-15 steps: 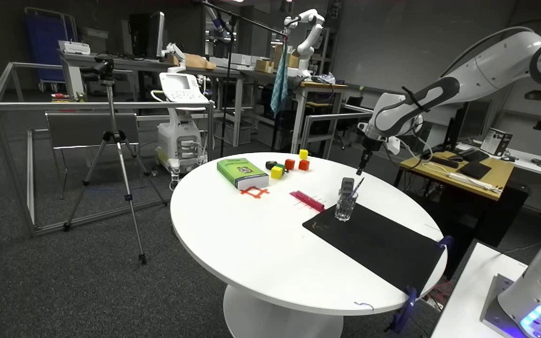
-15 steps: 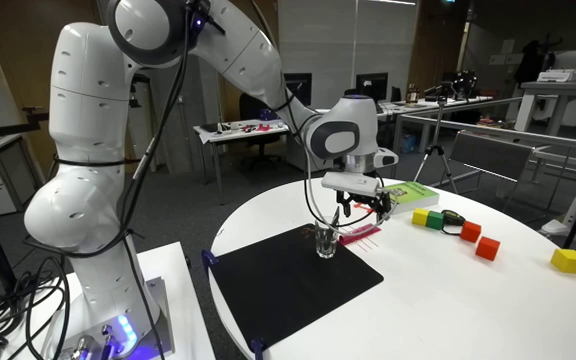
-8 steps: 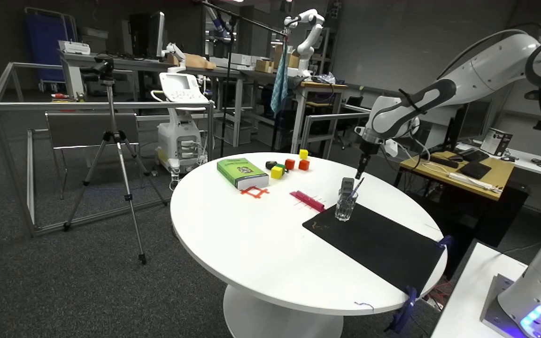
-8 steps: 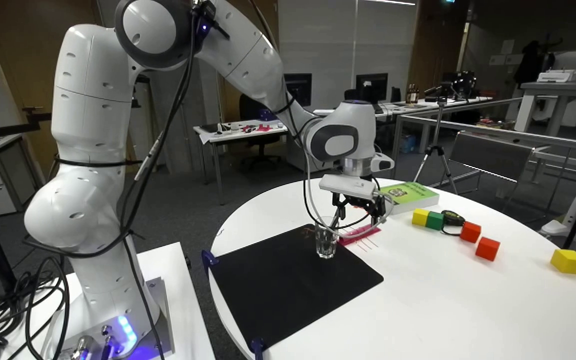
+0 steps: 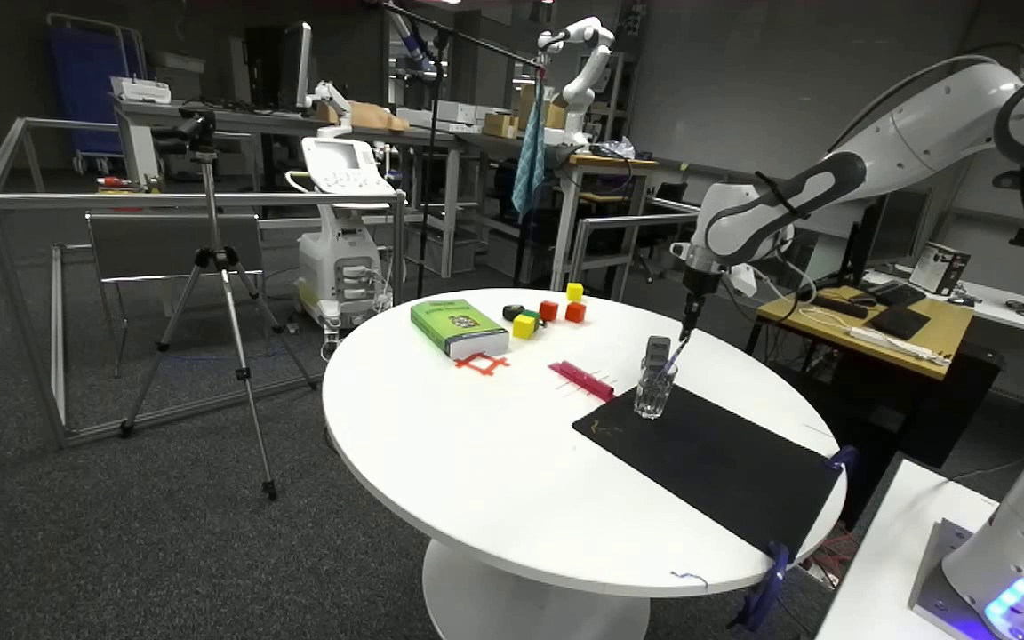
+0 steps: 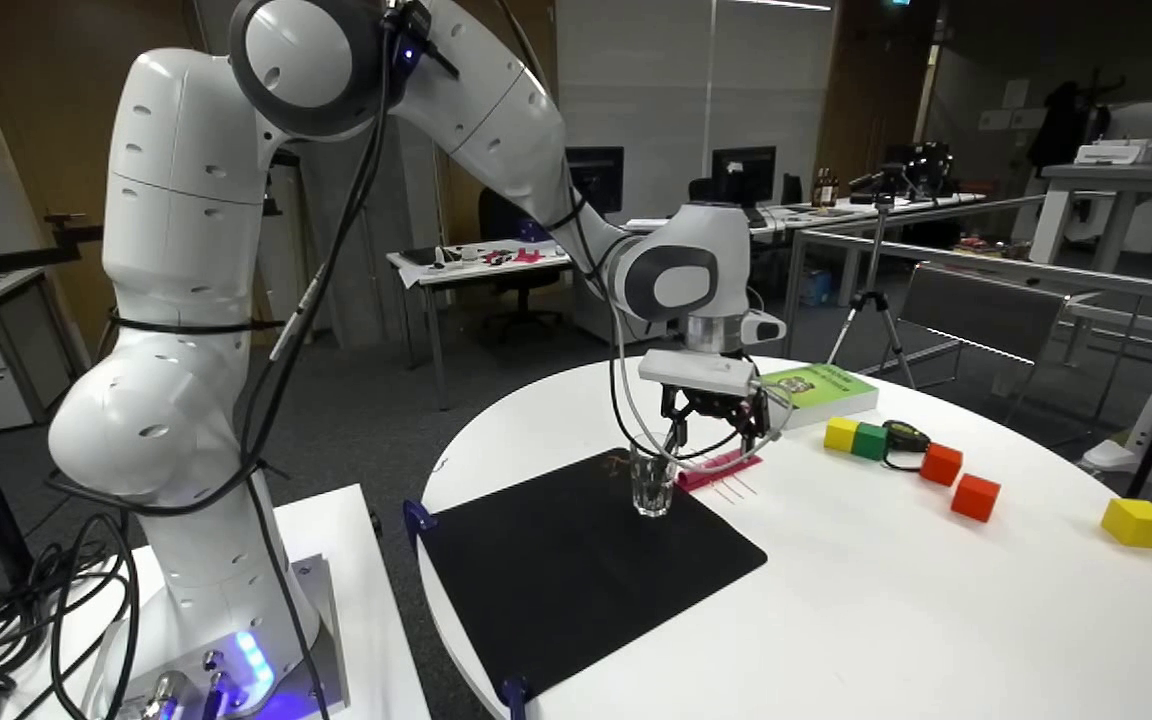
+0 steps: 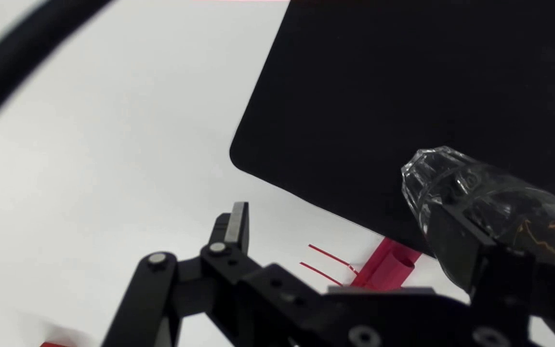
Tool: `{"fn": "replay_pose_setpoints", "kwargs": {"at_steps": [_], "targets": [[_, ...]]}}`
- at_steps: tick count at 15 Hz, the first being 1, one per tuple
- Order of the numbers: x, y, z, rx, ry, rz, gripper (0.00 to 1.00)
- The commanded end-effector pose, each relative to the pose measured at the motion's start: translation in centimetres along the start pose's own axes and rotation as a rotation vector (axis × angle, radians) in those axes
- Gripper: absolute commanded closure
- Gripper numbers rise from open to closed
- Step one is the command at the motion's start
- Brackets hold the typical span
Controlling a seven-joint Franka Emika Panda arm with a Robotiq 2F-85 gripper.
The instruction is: Put the scissors in the cup
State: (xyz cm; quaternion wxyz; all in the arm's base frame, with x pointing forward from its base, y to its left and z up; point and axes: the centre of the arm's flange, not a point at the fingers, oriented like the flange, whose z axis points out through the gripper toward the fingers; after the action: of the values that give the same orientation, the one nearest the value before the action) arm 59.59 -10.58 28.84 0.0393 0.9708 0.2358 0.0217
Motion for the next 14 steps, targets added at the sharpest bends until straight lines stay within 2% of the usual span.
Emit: {"fn": "replay_pose_setpoints", "kwargs": {"at_steps": [1,10,14], "targets": [[-0.3,-0.1,-0.9,-0.029,-0.040,-0.035,0.00],[-0.1,-0.8,-0.6,0.020,-0.056,-0.006,0.00],[-0.1,-1.7,-0.4,0.070,-0.087,0.032,0.00]]}}
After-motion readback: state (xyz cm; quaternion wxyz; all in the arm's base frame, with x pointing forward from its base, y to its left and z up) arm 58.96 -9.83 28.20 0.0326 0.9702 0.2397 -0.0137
